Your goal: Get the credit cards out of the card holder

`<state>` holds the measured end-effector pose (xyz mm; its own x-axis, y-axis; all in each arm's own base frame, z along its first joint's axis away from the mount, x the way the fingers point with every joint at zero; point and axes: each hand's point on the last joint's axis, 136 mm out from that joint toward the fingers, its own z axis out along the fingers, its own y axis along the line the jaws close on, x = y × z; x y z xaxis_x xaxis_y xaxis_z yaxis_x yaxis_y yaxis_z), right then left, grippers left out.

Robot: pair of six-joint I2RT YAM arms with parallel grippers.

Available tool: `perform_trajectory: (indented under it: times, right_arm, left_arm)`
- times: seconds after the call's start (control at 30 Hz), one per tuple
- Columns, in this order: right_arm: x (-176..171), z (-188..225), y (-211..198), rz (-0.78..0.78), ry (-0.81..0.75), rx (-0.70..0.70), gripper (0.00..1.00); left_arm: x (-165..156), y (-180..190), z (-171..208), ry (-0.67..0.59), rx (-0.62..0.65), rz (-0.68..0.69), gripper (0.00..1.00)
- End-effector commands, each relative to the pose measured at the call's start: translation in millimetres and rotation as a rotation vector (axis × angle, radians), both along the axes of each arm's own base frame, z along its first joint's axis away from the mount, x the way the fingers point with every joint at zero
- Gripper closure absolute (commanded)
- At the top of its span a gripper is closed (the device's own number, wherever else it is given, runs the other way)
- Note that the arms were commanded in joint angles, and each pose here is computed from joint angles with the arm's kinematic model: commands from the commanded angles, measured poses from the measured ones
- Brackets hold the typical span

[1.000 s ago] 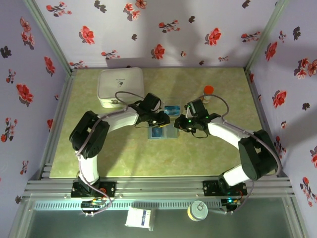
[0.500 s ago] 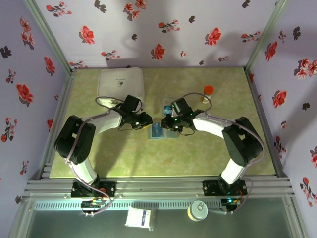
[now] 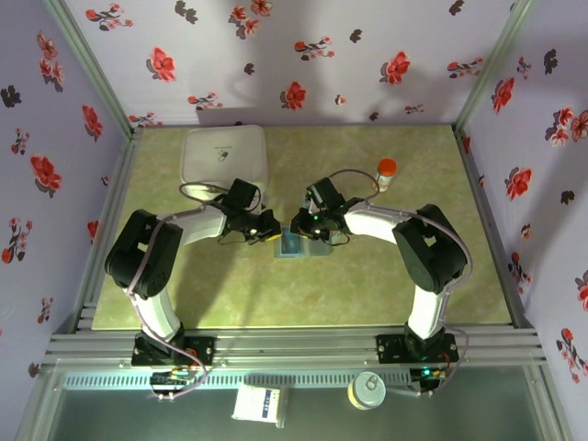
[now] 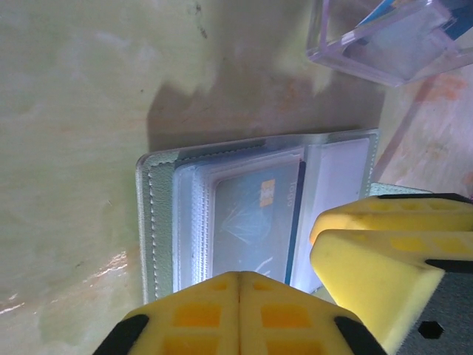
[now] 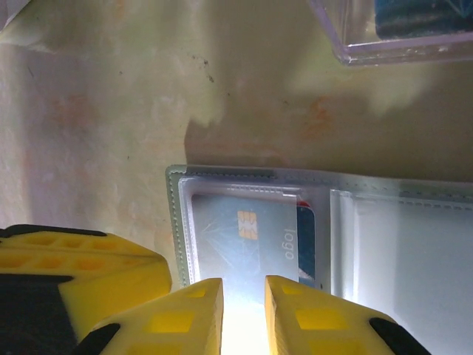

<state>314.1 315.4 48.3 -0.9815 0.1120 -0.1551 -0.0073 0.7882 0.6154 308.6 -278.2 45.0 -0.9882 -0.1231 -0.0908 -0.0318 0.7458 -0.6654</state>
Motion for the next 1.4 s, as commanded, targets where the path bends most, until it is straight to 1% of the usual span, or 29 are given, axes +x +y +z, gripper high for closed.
perform_trajectory:
  times: [0.0,0.3,0.63,0.83,0.97,1.23,1.37]
  right_arm:
    - [-0.1,-2.4,4.1,0.006,0.012,-0.007,0.77]
    - [-6.4,-12.5,-1.4,0.02,0.032,-0.041,0.76]
    - [-8.2,-21.5,-11.6,0.023,0.032,-0.108,0.76]
    - [-7.4,-17.9,-18.6,0.018,0.012,-0.139,0.76]
    - [-5.1,-9.1,-17.8,0.017,-0.014,-0.126,0.75]
    - [-3.5,5.1,-20.0,0.002,-0.055,-0.11,0.75]
    - [-4.3,7.4,-11.4,0.013,-0.044,-0.062,0.75]
  left_arm:
    - [-3.6,-1.4,-8.1,0.01,-0.011,-0.035,0.95]
    - [-12.7,11.4,-28.1,0.048,0.027,-0.022,0.97]
    - [-12.8,17.3,-31.2,0.049,0.041,-0.019,0.98]
    - [-13.4,20.1,-31.2,0.051,0.046,-0.015,0.98]
    - [-11.3,19.8,-24.2,0.036,0.039,-0.013,0.98]
    - [-3.7,15.6,2.2,-0.008,0.011,-0.006,0.98]
    - [-2.8,6.1,7.5,-0.011,-0.005,-0.019,0.99]
